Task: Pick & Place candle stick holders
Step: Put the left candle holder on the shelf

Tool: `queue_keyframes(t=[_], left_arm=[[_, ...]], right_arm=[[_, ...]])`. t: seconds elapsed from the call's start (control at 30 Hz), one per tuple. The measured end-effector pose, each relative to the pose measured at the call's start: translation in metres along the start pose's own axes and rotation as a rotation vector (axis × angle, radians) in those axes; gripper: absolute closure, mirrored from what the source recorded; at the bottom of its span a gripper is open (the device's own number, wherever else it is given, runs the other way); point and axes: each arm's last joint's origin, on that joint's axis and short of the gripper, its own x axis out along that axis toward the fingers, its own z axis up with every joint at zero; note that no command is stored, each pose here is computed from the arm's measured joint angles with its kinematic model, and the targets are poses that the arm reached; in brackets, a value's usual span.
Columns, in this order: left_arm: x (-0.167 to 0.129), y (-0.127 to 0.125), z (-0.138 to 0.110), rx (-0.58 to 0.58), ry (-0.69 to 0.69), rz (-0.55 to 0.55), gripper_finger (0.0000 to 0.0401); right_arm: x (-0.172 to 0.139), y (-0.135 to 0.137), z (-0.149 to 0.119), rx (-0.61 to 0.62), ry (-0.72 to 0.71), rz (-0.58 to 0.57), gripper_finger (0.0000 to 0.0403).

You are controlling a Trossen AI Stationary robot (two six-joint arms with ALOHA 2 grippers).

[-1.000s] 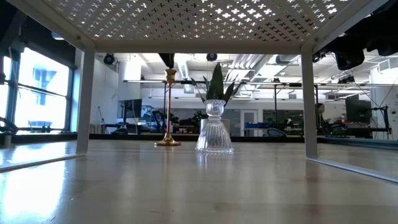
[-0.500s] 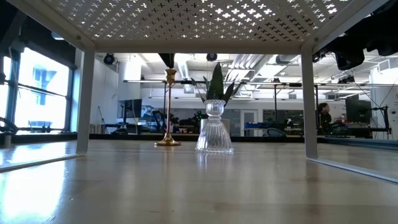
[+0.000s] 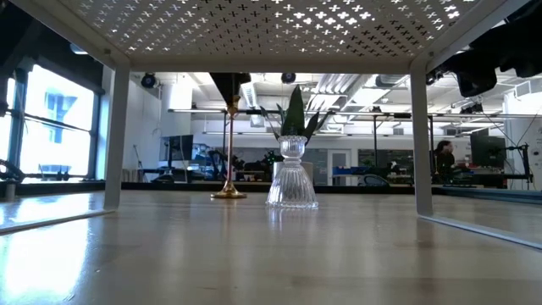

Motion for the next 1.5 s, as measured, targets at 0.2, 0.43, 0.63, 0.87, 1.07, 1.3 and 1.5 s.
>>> queue_keyframes(t=[0.2, 0.43, 0.63, 0.87, 1.07, 1.3, 1.5], left_arm=[[0.000, 0.000, 0.000, -0.029, 0.006, 0.011, 0.0313], [0.001, 0.000, 0.000, -0.044, 0.014, 0.010, 0.0357], [0.000, 0.002, -0.002, -0.074, 0.044, 0.065, 0.0384], [-0.001, -0.001, -0.002, -0.099, 0.073, 0.088, 0.0392], [-0.008, -0.010, 0.003, -0.080, 0.092, 0.097, 0.0394], [-0.021, -0.027, 0.012, -0.031, 0.115, 0.157, 0.0394], [-0.044, -0.039, 0.017, -0.016, 0.093, 0.201, 0.0394]], right_arm=[[0.000, 0.000, 0.000, -0.002, 0.004, -0.002, 0.0191], [0.000, 0.000, -0.001, -0.002, 0.006, -0.001, 0.0190], [0.000, 0.000, -0.001, -0.002, 0.006, 0.000, 0.0190], [0.000, 0.000, -0.001, -0.002, 0.005, 0.000, 0.0191], [0.000, 0.000, -0.001, -0.002, 0.005, 0.001, 0.0192], [0.000, 0.000, -0.001, -0.011, 0.005, 0.001, 0.0191], [0.000, 0.000, 0.000, 0.001, -0.005, 0.003, 0.0190]])
